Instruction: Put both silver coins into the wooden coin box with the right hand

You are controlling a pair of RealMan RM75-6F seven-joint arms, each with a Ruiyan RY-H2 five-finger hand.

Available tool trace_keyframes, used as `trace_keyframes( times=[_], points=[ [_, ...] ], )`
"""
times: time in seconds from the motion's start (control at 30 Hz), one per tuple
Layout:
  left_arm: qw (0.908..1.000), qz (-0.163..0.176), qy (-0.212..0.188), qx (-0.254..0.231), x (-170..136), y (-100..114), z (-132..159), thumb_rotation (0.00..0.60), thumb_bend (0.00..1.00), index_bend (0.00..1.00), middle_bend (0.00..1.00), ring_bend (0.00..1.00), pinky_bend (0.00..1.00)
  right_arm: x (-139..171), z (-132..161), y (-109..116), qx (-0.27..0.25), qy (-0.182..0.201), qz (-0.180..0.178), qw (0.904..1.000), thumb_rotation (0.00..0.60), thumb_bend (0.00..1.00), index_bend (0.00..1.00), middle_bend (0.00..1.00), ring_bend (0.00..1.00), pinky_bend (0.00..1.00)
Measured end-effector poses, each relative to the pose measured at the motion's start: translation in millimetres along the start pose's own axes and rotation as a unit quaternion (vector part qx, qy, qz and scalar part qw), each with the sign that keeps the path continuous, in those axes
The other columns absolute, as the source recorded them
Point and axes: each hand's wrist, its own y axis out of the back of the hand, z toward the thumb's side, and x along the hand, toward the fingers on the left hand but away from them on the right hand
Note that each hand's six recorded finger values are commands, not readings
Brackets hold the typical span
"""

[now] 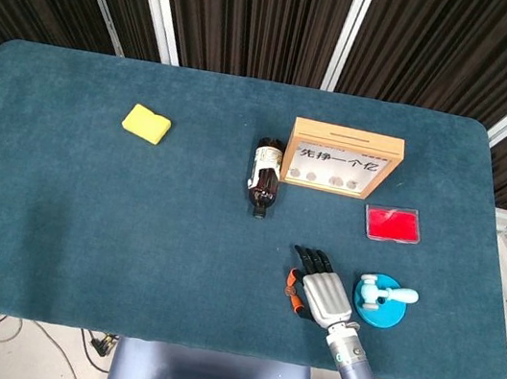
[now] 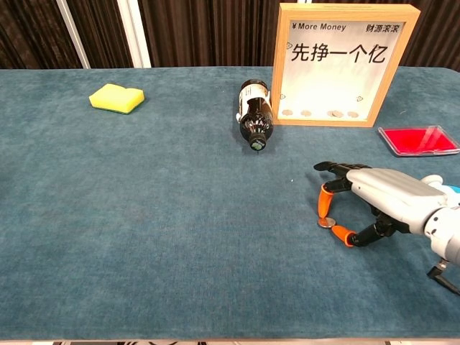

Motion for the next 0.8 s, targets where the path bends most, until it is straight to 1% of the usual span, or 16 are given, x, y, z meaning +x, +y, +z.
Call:
trace_keyframes(
  times=[0.17,0.53,0.8],
  points=[
    [1.0,-0.001,0.0,0.0,0.0,-0.3,0.1,0.6,0.4,0.01,0.0,0.0,0.0,0.4,1.2,-0.4,0.0,0.002,0.001,1.0,0.6,0.47,0.46,0.0,0.0,0.0],
    [1.0,-0.002,0.002,0.001,-0.1,-0.4,-0.5,0.6,0.4,0.01,0.0,0.0,0.0,-4.8,-2.6,-2.4,-0.003,-0.007,-0.003,1.0,0.6,0.47,0.46,0.0,0.0,0.0],
    [1.0,-0.002,0.002,0.002,-0.4,-0.4,-0.4,0.6,0.4,0.01,0.0,0.0,0.0,-9.1,-3.3,0.3,-0.006,-0.008,-0.013,0.9999,0.6,0.47,0.46,0.0,0.0,0.0]
  ],
)
